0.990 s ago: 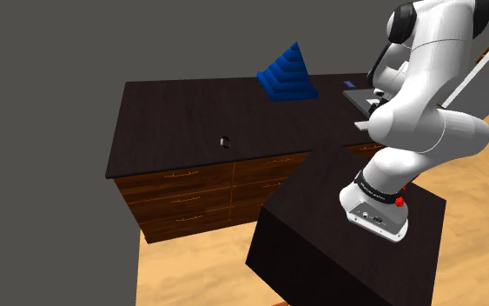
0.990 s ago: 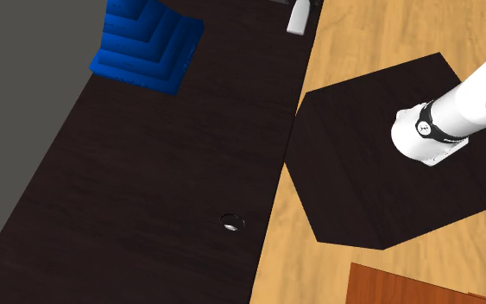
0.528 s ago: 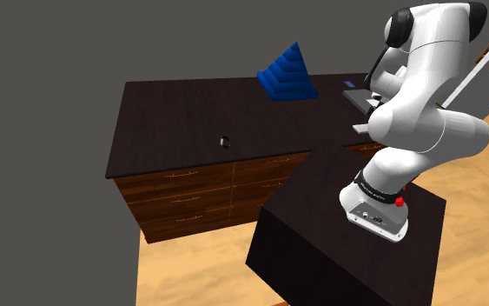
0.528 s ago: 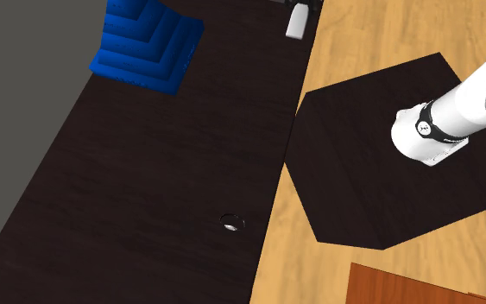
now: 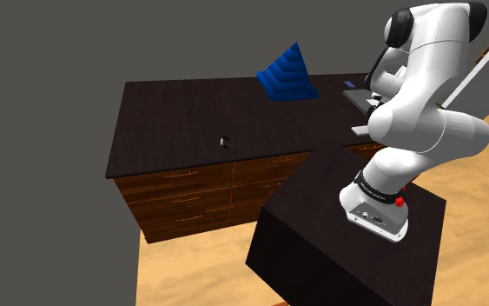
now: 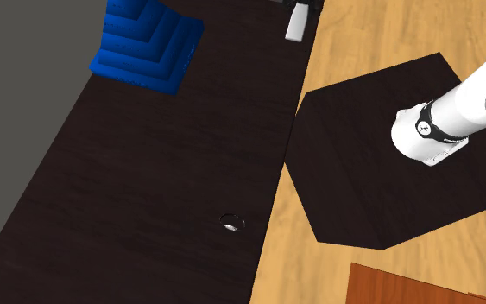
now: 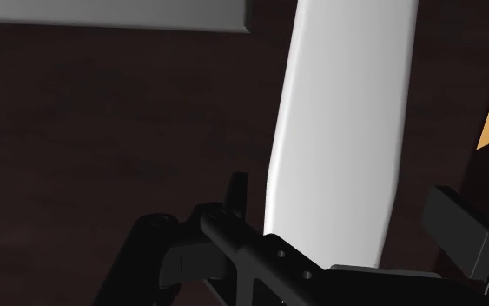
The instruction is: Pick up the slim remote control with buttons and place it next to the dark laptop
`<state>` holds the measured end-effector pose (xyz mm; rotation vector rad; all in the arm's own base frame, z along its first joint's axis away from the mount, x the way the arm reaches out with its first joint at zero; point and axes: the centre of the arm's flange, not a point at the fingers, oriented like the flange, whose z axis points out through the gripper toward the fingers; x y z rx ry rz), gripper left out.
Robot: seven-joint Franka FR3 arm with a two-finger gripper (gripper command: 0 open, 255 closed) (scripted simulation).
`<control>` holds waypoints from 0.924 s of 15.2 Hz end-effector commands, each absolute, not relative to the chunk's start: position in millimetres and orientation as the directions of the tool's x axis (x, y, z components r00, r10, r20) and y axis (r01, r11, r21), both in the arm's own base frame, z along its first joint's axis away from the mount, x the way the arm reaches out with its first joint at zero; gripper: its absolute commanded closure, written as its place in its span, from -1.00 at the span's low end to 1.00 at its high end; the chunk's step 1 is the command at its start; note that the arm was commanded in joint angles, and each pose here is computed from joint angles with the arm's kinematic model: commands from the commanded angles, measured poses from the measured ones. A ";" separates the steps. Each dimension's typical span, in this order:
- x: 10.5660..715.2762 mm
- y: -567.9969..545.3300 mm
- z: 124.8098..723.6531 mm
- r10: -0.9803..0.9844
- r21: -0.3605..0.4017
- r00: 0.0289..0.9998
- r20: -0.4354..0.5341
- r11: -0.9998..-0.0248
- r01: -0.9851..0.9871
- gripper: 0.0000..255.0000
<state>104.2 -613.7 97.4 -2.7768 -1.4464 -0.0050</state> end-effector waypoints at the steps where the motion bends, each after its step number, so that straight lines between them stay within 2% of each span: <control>1: 104.2 -613.7 97.4 0.819 -0.008 0.573 0.008 -0.573 0.819 -1.00; 6: 104.3 -614.3 147.4 0.819 -0.008 0.573 0.008 -0.573 0.819 -1.00; 14: 104.3 -614.3 147.4 0.819 -0.008 0.573 0.008 -0.573 0.819 -1.00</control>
